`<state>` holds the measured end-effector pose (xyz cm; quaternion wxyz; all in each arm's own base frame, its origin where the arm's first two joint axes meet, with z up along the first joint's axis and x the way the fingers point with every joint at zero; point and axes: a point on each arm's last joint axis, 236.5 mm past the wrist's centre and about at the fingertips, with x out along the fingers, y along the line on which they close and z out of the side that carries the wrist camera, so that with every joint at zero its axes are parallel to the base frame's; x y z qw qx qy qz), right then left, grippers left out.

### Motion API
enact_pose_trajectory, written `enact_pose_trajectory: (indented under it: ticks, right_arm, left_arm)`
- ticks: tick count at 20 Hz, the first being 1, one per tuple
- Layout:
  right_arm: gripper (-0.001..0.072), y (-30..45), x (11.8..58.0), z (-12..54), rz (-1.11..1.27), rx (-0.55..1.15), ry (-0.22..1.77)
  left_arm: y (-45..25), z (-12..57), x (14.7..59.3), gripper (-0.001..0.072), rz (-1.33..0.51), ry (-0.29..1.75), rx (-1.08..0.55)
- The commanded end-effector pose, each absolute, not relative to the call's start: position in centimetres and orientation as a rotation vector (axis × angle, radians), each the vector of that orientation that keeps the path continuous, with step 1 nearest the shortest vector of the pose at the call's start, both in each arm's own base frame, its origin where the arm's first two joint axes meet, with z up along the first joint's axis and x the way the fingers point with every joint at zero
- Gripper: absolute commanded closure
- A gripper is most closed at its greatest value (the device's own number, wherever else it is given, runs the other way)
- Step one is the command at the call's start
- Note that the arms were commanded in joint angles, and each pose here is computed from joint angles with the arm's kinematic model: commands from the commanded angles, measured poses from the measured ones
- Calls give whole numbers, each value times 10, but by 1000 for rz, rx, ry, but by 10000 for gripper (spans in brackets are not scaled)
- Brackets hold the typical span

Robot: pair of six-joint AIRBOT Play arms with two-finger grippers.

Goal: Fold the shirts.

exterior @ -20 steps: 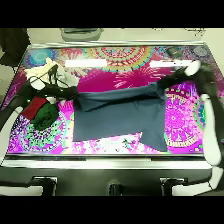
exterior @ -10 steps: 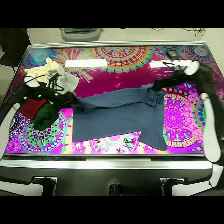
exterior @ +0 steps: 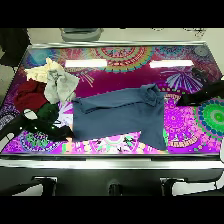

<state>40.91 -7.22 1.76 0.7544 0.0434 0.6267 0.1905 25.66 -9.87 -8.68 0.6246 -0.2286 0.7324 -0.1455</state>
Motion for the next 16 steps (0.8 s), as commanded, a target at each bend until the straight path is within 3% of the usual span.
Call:
enact_pose_trajectory:
  ticks: [1, 4, 5, 6, 7, 8, 9, 11, 12, 16]
  right_arm:
    - [169, -64, 394, 7, 465, 125, 1416]
    - [160, -63, 395, -5, 461, 130, 1430]
    - [150, -64, 393, -8, 462, 131, 1443]
    - [142, -63, 393, -12, 467, 139, 1452]
    - [86, -61, 392, -15, 477, 148, 1460]
    - [40, -59, 391, -21, 491, 150, 1477]
    - [40, -55, 390, -28, 506, 155, 1494]
    - [40, -41, 386, -45, 540, 155, 1537]
    - [33, -33, 385, -54, 563, 148, 1555]
    - [44, -12, 379, -92, 560, 182, 1621]
  left_arm:
    - [-101, -105, 249, 110, -307, 1645, -559]
    - [-105, -104, 275, 131, -279, 1538, -618]
    - [-105, -105, 280, 254, -269, 1521, -618]
    - [-107, -105, 282, 285, -259, 1511, -619]
    - [-111, -105, 286, 336, -259, 1495, -625]
    - [-115, -104, 291, 337, -259, 1478, -645]
    - [-119, -104, 294, 351, -258, 1471, -669]
    - [-122, -106, 295, 608, -257, 1476, -701]
    - [-122, -106, 295, 680, -258, 1476, -700]
    - [-123, -100, 296, 680, -302, 1465, -666]
